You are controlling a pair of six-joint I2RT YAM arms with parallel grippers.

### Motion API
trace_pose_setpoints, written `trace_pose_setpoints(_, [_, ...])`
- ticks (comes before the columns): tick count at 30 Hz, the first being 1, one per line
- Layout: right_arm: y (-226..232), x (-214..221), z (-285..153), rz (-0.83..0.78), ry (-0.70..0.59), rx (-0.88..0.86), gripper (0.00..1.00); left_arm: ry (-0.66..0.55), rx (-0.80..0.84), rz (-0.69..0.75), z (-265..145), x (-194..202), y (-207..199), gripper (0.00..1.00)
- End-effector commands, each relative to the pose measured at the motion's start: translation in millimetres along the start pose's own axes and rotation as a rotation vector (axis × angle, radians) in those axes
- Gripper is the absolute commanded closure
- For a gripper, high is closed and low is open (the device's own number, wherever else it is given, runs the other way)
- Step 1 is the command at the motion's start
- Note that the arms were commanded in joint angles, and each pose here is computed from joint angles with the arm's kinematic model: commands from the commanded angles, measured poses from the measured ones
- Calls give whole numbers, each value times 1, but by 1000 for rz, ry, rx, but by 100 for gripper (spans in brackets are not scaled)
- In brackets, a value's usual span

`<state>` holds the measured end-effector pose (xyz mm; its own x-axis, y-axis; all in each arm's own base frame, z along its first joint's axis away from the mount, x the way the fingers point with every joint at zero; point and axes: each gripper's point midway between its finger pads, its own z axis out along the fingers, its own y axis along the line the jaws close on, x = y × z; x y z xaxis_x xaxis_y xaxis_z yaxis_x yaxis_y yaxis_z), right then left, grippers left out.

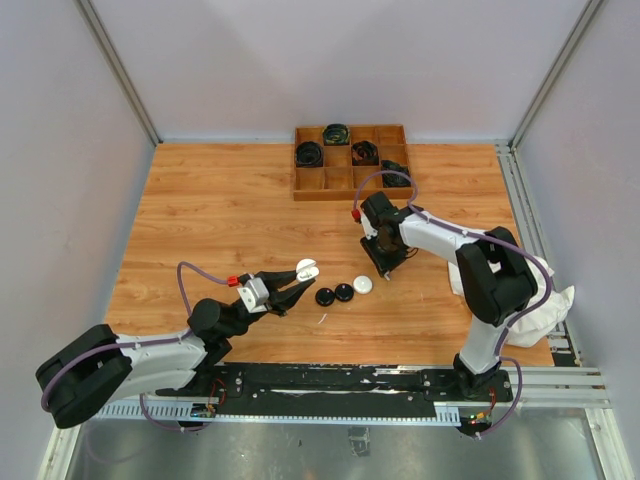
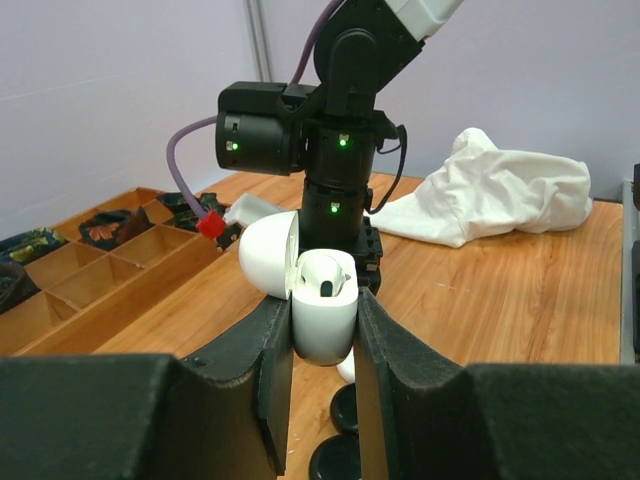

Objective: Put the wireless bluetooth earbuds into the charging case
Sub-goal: Pick up the earbud from the center of the board.

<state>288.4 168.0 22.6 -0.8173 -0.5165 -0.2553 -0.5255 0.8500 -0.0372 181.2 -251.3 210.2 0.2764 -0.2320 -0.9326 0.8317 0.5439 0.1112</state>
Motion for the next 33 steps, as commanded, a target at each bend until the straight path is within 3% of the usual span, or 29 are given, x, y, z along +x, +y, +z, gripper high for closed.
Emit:
trace_pose_setpoints(1, [4, 5, 0, -28, 49, -18, 67, 20, 5, 4, -15, 10, -3, 100])
trace_pose_setpoints(11, [2, 11, 4, -18, 69, -14, 77, 18, 11, 1, -14, 10, -4, 100])
trace_pose_setpoints(16, [3, 4, -6, -11, 10, -15, 81, 21, 13, 4, -15, 10, -4, 100])
trace_pose_setpoints(24, [8, -18, -42, 5, -192, -21, 84, 16, 3, 8, -15, 10, -3, 100])
trace_pose_setpoints(33, [37, -44, -98, -19, -524, -78, 86, -9, 2, 11, -17, 6, -3, 100])
